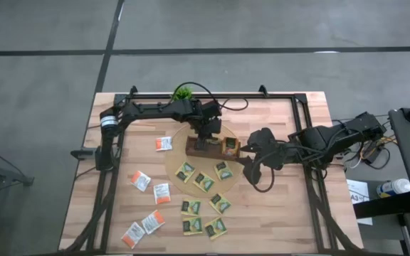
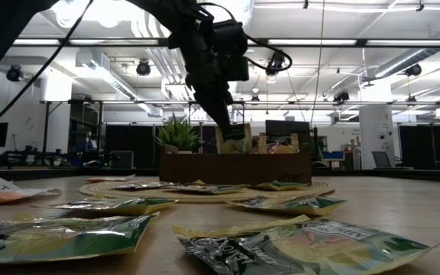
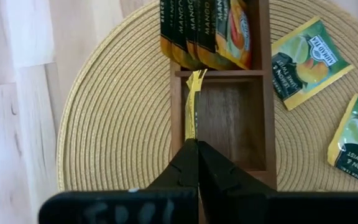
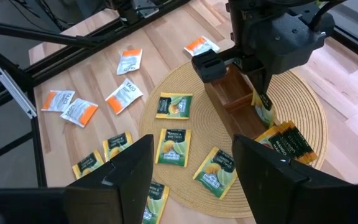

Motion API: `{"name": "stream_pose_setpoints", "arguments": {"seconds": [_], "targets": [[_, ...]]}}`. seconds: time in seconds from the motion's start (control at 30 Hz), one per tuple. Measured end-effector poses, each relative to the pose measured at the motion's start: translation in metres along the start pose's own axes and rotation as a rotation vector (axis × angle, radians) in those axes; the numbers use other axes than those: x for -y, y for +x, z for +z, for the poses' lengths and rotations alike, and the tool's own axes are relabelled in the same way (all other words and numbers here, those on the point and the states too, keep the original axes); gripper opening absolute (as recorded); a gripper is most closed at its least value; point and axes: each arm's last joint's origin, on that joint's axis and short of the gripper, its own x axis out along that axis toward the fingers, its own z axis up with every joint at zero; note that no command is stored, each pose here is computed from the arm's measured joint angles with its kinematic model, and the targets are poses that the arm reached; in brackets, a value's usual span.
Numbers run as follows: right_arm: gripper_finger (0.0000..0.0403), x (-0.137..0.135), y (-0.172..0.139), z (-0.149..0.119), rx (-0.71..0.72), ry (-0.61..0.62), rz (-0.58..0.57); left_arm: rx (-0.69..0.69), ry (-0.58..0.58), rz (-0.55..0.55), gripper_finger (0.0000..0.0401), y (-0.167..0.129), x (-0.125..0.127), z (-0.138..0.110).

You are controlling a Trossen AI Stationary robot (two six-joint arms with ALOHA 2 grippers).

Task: Pick & Place Tea
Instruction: Put the yellow tea bag into the middle section of the wooden organizer

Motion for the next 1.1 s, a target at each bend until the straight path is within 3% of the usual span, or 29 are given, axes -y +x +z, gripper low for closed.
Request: {"name": "stream_pose_setpoints", "arguments": {"seconds": [0.8, 1.1], "targets": [[0.0214, 0.000, 0.000, 0.000, 0.000, 0.005, 0.001, -0.017, -0.048, 0.025, 0.0002, 0.009, -0.002, -0.007], [0.0215, 0.000, 0.000, 0.000, 0.000, 0.016, 0.001, -0.019, -0.070, 0.041, 0.0071, 0.009, -0.002, -0.007]]}}
